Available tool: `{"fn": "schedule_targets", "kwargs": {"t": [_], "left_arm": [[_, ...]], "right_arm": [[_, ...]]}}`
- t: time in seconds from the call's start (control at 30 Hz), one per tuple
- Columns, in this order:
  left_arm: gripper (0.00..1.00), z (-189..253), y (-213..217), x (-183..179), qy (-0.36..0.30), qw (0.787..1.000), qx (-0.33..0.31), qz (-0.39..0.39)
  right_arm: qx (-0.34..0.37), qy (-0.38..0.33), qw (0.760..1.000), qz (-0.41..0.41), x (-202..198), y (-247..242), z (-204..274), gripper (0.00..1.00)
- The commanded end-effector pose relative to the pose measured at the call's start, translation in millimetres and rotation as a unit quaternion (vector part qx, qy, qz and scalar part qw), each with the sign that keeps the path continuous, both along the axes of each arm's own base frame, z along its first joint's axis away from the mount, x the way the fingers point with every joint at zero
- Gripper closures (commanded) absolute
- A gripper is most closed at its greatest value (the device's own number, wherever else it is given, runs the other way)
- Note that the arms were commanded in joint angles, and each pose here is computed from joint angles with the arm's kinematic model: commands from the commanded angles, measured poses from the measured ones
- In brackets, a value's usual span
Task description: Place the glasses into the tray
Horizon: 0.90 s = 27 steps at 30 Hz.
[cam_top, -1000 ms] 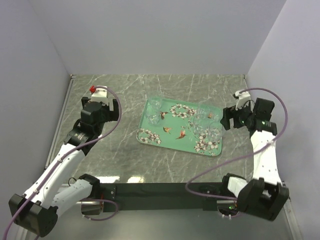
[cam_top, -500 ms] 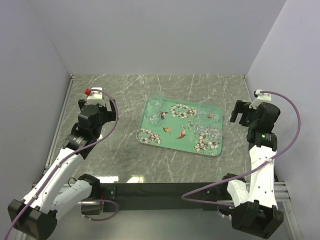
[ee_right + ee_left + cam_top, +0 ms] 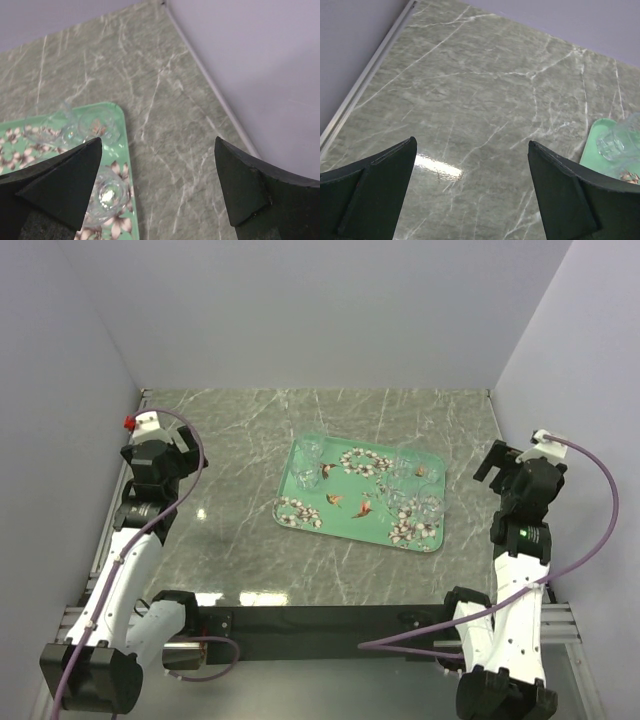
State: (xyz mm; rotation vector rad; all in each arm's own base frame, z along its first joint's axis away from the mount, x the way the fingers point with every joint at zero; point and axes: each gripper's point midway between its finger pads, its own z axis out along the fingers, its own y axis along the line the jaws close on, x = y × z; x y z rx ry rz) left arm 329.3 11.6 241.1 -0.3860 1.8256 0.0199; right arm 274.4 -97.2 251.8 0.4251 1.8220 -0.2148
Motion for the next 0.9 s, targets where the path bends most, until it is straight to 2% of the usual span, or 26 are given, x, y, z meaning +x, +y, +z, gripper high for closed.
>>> {"fn": "schedule_targets", "kwargs": {"t": [0.0,0.47,0.87], "left_arm": [[0.01,24,9,2,-0.035,0.999,-0.013,0.025],[0.01,19,12,0,-0.031,0.999,0.004,0.028],[0.01,9,-7,5,-0.028,0.999,0.009,-0.014]], "right_arm": [[-0.019,-0.050,0.998,-0.046,-2,-15,22,0.00],[-0.020,-0.046,0.996,-0.074,-6,-23,16,0.01],[-0.017,-0.043,0.996,-0.071,-10,-21,14,0.01]]}}
